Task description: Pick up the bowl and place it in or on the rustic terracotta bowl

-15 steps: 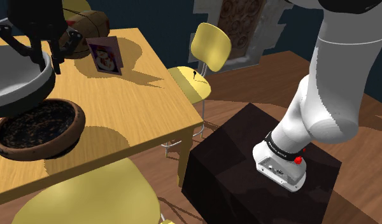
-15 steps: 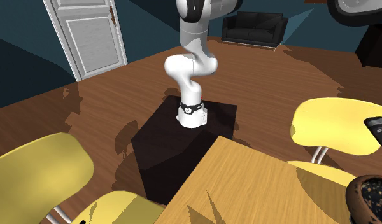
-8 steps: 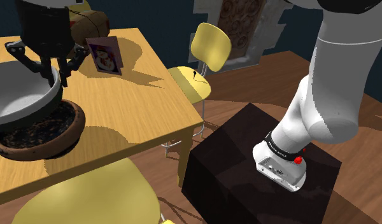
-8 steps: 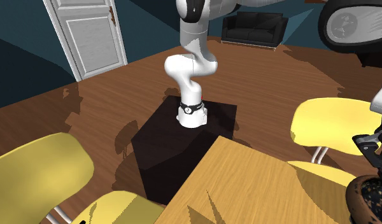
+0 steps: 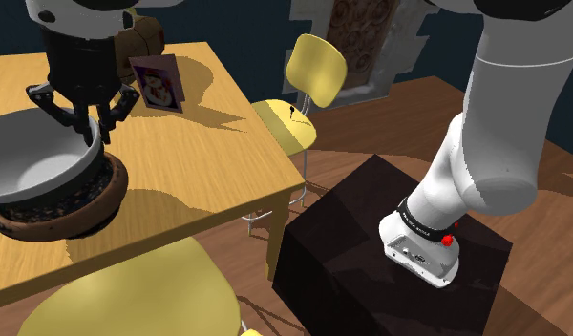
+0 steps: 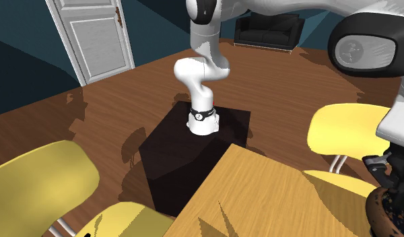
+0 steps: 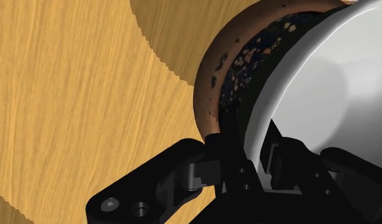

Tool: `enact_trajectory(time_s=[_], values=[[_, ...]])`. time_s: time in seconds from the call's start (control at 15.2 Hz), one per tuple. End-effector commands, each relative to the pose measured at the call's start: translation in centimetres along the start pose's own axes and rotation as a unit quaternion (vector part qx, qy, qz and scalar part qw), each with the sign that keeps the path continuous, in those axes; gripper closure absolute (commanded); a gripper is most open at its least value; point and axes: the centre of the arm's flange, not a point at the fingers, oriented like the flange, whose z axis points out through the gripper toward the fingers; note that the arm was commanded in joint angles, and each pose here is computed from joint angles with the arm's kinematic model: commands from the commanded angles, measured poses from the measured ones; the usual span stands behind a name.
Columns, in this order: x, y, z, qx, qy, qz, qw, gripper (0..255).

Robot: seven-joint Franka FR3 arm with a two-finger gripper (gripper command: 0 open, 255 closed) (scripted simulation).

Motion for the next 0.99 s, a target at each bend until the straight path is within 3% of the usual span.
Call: enact_trajectory(time_s=[0.0,0.2,0.26,0.59,0.86,0.92], values=[[0.0,0.0,0.0,0.0,0.0,0.0,1.0,255],[0.0,0.0,0.0,0.0,0.0,0.0,1.0,255],[0.0,0.0,0.0,0.0,0.0,0.0,1.0,0],[0.0,0.0,0.0,0.0,0.0,0.0,1.0,0],[0.0,0.0,-5.0,0.0,0.0,0.0,1.0,0],[0.0,0.0,-5.0,0.0,0.0,0.0,1.0,0]])
